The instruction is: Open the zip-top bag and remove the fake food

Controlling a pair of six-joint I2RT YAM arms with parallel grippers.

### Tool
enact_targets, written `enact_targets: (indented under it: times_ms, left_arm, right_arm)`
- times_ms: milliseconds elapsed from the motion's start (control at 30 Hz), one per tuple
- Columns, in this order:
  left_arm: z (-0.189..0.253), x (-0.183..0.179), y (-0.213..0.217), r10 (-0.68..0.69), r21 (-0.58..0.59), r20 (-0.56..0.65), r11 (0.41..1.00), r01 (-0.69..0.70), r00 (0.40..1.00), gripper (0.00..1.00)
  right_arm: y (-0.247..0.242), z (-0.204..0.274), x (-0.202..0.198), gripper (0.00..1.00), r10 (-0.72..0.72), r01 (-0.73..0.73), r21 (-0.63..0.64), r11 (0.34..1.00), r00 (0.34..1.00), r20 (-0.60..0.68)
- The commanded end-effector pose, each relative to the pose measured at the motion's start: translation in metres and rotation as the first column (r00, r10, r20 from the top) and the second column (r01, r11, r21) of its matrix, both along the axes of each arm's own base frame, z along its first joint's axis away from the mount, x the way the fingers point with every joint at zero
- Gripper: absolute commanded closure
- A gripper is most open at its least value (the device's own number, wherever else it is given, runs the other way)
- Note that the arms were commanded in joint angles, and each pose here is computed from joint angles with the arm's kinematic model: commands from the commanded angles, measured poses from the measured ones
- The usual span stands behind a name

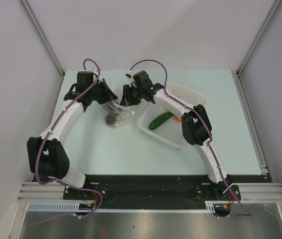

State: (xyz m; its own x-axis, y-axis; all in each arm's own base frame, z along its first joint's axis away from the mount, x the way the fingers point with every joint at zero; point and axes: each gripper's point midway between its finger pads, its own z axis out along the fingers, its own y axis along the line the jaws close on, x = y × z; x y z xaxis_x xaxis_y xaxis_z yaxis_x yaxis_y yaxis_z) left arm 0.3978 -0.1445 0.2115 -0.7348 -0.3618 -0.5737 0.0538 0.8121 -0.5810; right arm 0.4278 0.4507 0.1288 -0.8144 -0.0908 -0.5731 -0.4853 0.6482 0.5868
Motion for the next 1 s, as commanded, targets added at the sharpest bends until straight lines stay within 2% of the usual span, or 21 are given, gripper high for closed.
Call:
enact_targets:
  times_ms: [0, 267, 533, 800, 967]
  left_arm:
    - [0.039, 0.003, -0.009, -0.022, -0.056, 0.095, 0.998, 0.027, 0.995, 1.0]
    - [0.035, 0.002, -0.021, -0.053, -0.06, 0.085, 0.996, 0.058, 0.995, 1.0]
    - [0.03, -0.003, -0.034, -0.08, -0.058, 0.075, 0.995, 0.084, 0.994, 1.0]
    - [0.026, -0.007, -0.038, -0.098, -0.044, 0.068, 0.994, 0.101, 0.993, 1.0]
    - [0.022, -0.01, -0.037, -0.103, -0.039, 0.058, 0.994, 0.105, 0.993, 1.0]
  right_arm:
    - [0.017, 0.014, 0.014, 0.57, -0.008, 0.005, 0.059, 0.998, 0.999, 0.044]
    - [0.028, -0.017, 0.02, 0.52, -0.042, 0.046, 0.097, 0.994, 0.998, -0.042]
    - [0.031, -0.044, 0.026, 0.37, -0.095, 0.108, 0.107, 0.988, 0.988, -0.122]
    - [0.038, -0.073, 0.023, 0.37, -0.112, 0.132, 0.094, 0.987, 0.975, -0.191]
    - [0.038, -0.093, 0.013, 0.37, -0.109, 0.115, 0.023, 0.993, 0.975, -0.191]
